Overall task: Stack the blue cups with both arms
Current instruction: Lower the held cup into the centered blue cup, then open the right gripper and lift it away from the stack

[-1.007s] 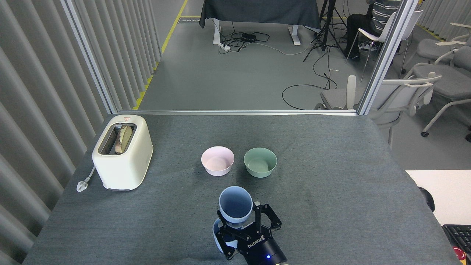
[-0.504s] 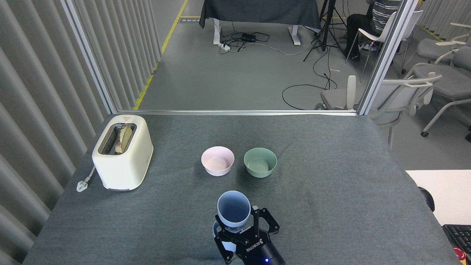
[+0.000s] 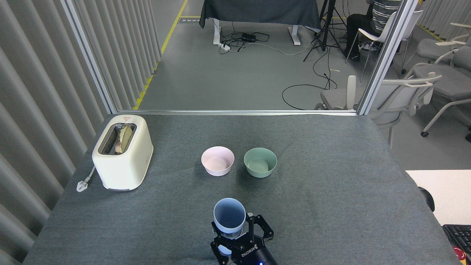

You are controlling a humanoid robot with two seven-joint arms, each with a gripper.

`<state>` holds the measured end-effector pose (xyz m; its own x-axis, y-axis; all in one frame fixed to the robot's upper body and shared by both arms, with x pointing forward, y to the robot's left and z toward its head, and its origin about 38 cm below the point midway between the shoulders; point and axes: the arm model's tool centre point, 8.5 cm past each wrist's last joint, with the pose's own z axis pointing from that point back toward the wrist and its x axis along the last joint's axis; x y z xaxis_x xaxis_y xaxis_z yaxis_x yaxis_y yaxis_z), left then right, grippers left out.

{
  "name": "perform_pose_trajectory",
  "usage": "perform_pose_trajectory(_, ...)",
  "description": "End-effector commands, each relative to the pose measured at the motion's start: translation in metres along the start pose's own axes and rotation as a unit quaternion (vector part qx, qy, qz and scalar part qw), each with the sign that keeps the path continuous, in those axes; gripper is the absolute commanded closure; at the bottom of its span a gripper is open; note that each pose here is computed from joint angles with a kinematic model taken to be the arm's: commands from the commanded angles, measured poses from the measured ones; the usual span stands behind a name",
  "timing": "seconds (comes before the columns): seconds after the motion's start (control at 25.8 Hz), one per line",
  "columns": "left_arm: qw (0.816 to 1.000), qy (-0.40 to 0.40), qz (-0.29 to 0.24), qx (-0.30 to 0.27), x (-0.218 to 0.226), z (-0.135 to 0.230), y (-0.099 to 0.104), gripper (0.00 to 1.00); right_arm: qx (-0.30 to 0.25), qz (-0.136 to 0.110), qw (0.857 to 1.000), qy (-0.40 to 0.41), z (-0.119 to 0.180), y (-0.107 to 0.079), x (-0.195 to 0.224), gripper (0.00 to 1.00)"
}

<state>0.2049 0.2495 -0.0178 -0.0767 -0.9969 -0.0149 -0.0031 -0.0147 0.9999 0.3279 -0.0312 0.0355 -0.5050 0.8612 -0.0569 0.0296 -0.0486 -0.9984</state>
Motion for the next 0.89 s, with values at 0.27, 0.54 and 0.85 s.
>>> perform_pose_trajectory(0.27,1.0,0.0,-0.001,0.001,-0.001,0.0,0.001,0.0,-0.039,-0.006,0.999,0.007,0.001,-0.007,-0.002,0.0)
perform_pose_trajectory(0.54,1.0,0.001,0.0,0.001,0.0,0.0,0.0,0.0,-0.2,-0.043,0.976,0.068,0.006,-0.081,-0.041,0.0)
perform_pose_trajectory(0.85,1.0,0.002,0.0,0.0,-0.001,0.0,0.0,0.0,-0.085,-0.039,0.975,0.2,0.117,0.005,-0.135,0.0)
